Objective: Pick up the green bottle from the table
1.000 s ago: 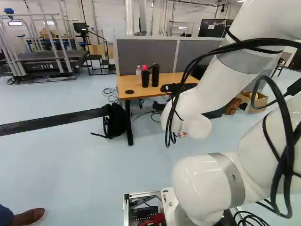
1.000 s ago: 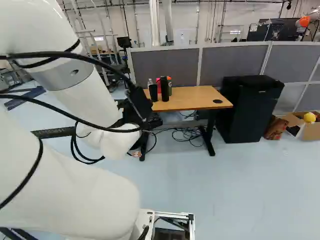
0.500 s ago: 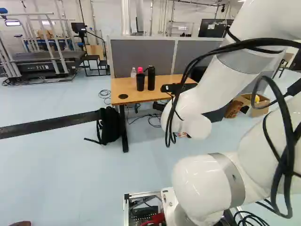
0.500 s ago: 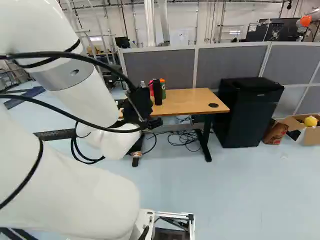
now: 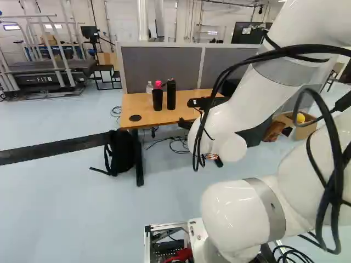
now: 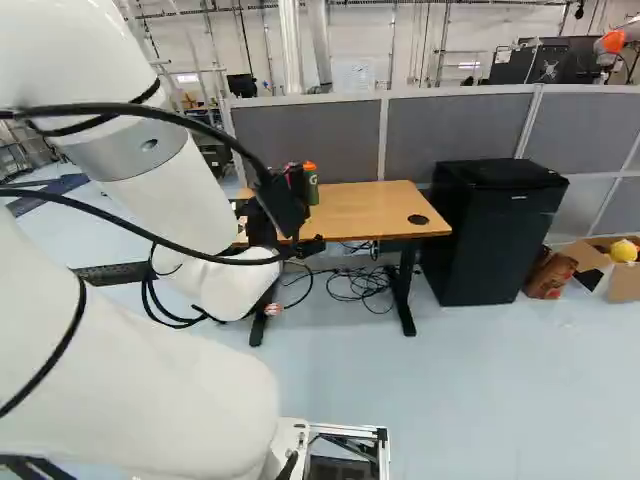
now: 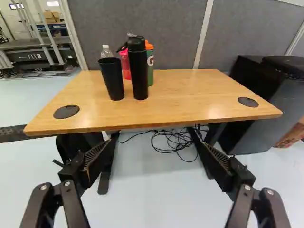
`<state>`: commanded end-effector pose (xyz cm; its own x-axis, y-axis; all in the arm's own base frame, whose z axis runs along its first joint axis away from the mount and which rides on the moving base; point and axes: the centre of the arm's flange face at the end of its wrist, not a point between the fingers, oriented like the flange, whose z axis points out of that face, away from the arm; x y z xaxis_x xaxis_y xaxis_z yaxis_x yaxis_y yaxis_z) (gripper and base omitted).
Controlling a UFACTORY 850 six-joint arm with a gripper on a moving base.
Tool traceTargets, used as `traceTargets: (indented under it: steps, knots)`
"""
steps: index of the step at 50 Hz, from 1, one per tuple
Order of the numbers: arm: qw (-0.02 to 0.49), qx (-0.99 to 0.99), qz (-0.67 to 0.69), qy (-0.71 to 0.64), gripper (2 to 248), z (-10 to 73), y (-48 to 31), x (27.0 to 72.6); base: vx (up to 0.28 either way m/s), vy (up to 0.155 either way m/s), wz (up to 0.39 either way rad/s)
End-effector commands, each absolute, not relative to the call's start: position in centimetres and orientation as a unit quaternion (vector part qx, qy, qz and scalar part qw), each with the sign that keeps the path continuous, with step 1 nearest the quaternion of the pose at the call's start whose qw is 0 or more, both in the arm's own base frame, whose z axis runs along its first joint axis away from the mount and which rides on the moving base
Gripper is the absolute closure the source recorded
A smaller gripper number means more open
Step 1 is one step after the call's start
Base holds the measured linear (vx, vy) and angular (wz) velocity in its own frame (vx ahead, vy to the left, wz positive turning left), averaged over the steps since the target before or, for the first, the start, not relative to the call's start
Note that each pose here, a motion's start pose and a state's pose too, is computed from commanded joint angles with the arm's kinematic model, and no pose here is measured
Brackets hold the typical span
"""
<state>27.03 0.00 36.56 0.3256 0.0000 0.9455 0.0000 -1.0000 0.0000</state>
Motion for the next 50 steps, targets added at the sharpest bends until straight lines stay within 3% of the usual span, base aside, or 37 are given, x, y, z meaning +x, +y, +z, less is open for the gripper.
traceTargets:
  steps: [50]
  knots:
    - [0.0, 0.814, 0.581, 0.0, 3, 36.56, 0.0, 27.03, 0.183, -0.11, 0.0]
